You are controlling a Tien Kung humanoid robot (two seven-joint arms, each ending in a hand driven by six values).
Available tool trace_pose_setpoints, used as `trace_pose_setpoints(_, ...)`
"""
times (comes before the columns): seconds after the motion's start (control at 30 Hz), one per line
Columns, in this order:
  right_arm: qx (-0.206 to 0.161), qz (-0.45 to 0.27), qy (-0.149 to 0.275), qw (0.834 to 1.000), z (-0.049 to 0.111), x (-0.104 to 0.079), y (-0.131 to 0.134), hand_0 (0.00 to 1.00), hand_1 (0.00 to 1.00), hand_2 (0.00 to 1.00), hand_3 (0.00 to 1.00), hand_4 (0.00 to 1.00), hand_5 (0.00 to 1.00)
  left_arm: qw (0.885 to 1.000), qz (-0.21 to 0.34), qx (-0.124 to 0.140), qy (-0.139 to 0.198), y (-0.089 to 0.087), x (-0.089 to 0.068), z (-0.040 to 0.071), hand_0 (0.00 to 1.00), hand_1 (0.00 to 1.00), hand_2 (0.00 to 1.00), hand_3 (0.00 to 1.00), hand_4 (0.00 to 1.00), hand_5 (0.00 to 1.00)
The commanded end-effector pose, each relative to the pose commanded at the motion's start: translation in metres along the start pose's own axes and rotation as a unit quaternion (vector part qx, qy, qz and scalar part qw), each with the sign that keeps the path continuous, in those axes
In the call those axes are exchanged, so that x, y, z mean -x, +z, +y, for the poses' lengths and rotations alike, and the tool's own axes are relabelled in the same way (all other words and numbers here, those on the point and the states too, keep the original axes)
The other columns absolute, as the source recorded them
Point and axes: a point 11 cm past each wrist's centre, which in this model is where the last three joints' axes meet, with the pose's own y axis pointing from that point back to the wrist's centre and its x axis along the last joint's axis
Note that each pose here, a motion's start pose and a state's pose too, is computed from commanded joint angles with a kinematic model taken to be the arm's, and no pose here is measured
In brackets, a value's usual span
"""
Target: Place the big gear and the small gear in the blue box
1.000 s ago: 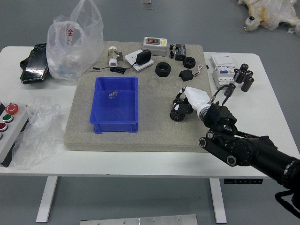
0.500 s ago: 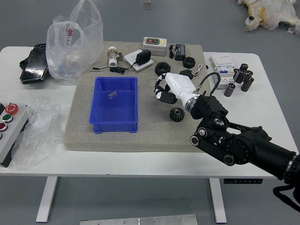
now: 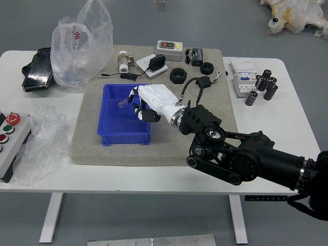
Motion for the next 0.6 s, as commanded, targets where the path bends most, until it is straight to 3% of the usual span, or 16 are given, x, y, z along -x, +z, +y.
trace_pose_setpoints(0.17,0.054,-0.012,0.03,0.998,0.0,-0.022,0.035,0.321,0.526,0.491,0.654,0.4,0.03,1.0,0.001,-0.003,0.001,-0.002,-0.001,0.0,0.666,0.642,0.623,0.728,0.684,0.365)
trace_pose_setpoints(0.2,0.062,-0.015,0.035,0.997,0.0,-0.025,0.041,0.319,0.557,0.606,0.667,0.456,0.157,1.0,0.001,-0.003,0.001,-0.002,-0.001,0.0,0.666,0.642,0.623,0.728,0.684,0.365)
trace_pose_setpoints(0.23,0.071,-0.017,0.04,0.997,0.001,-0.028,0.047,0.319,0.557,0.606,0.667,0.456,0.157,1.0,0.001,-0.002,0.001,-0.002,-0.001,0.0,0.666,0.642,0.623,0.728,0.684,0.365)
trace_pose_setpoints(0.37,0.093,-0.02,0.037,0.995,0.002,-0.027,0.059,0.319,0.557,0.606,0.667,0.456,0.157,1.0,0.0,0.0,0.001,0.0,-0.001,0.0,0.666,0.642,0.623,0.728,0.684,0.365)
trace_pose_setpoints(0.4,0.095,-0.019,0.029,0.995,0.002,-0.023,0.059,0.355,0.642,0.734,0.733,0.646,0.172,1.0,0.0,0.0,0.001,0.0,0.0,0.0,0.666,0.642,0.623,0.727,0.684,0.365)
trace_pose_setpoints(0.57,0.107,-0.014,-0.012,0.994,0.004,-0.001,0.057,0.355,0.642,0.734,0.733,0.646,0.172,1.0,0.0,0.001,-0.001,0.001,0.001,0.0,0.666,0.642,0.623,0.727,0.684,0.365)
trace_pose_setpoints(0.6,0.112,-0.014,-0.018,0.993,0.005,0.002,0.059,0.378,0.686,0.788,0.821,0.784,0.266,1.0,0.0,0.001,-0.001,0.001,0.001,0.0,0.666,0.642,0.623,0.728,0.684,0.365)
